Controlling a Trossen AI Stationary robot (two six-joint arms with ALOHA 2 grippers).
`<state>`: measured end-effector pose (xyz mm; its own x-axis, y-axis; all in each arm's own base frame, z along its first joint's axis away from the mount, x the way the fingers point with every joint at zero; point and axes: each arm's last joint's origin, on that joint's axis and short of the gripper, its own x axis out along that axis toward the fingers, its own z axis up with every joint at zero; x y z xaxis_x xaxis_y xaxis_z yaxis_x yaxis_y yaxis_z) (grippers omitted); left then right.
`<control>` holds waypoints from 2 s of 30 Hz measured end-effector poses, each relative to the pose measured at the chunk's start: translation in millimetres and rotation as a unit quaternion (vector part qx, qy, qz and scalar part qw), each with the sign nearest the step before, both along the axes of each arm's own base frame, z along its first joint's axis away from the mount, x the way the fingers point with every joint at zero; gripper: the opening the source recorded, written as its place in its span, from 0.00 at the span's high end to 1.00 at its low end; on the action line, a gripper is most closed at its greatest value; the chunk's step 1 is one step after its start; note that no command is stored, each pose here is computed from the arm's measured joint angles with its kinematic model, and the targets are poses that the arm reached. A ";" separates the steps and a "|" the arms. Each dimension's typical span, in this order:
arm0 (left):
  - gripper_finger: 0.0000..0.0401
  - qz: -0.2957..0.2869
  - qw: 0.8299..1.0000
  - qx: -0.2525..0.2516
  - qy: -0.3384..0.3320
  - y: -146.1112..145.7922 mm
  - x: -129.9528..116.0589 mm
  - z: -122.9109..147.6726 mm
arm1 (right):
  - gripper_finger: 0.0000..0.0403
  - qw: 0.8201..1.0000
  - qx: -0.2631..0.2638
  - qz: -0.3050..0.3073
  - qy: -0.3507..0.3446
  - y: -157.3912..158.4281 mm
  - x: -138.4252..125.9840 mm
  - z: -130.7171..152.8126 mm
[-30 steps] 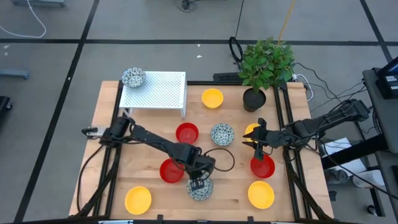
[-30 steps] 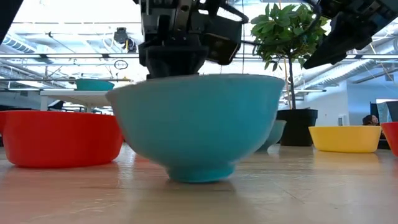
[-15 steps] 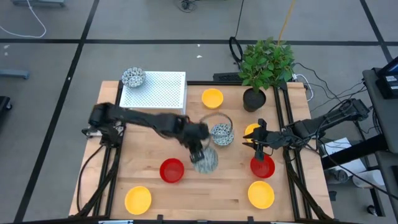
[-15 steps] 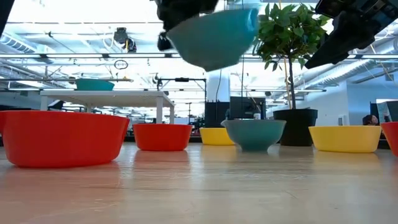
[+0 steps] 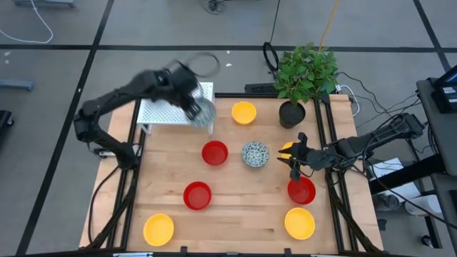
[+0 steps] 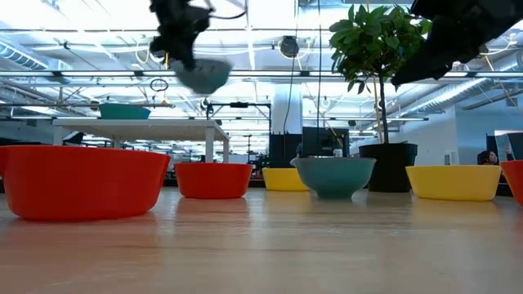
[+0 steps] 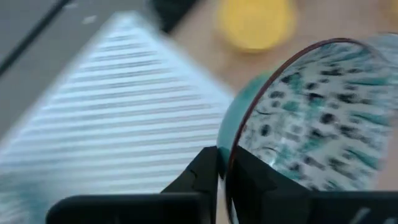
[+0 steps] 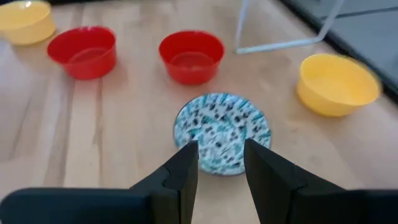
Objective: Pick & Place Mini bowls
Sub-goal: Stack the bottom blue patterned bowl on top of the blue patterned bowl on the shelf
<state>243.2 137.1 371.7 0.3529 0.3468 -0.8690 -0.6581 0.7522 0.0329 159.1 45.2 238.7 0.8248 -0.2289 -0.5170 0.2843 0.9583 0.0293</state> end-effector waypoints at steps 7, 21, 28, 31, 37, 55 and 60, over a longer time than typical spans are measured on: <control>0.97 0.122 0.992 0.003 0.022 60.1 -59.8 3.6 | 0.71 0.998 -0.036 -0.056 -0.014 -9.4 2.4 2.2; 0.97 0.217 0.975 -0.056 0.005 102.9 -130.8 0.5 | 0.71 0.990 -0.050 -0.132 -0.001 -37.8 6.9 1.1; 0.95 0.230 0.972 -0.046 -0.001 101.2 -147.3 7.0 | 0.71 0.987 -0.066 -0.146 0.017 -45.9 11.1 -2.4; 0.97 0.230 0.972 -0.035 -0.022 99.4 -152.7 12.5 | 0.71 0.986 -0.069 -0.149 0.024 -47.4 13.9 -4.7; 0.94 0.230 0.973 -0.023 -0.017 99.6 -157.0 14.6 | 0.71 0.989 -0.059 -0.129 0.040 -48.2 19.2 -9.6; 0.98 0.253 0.967 -0.007 0.001 103.3 -164.0 14.5 | 0.71 0.991 -0.048 -0.112 0.060 -46.7 35.6 -22.2; 0.95 0.284 0.959 0.000 -0.001 105.9 -163.9 14.4 | 0.71 0.991 -0.047 -0.112 0.056 -46.5 38.4 -23.1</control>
<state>79.4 243.0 386.2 0.1090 0.4844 -0.8680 -0.9616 0.2727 0.0314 197.5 -1.3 215.7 0.6873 -0.4512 -0.5692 0.4861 0.8680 -0.1011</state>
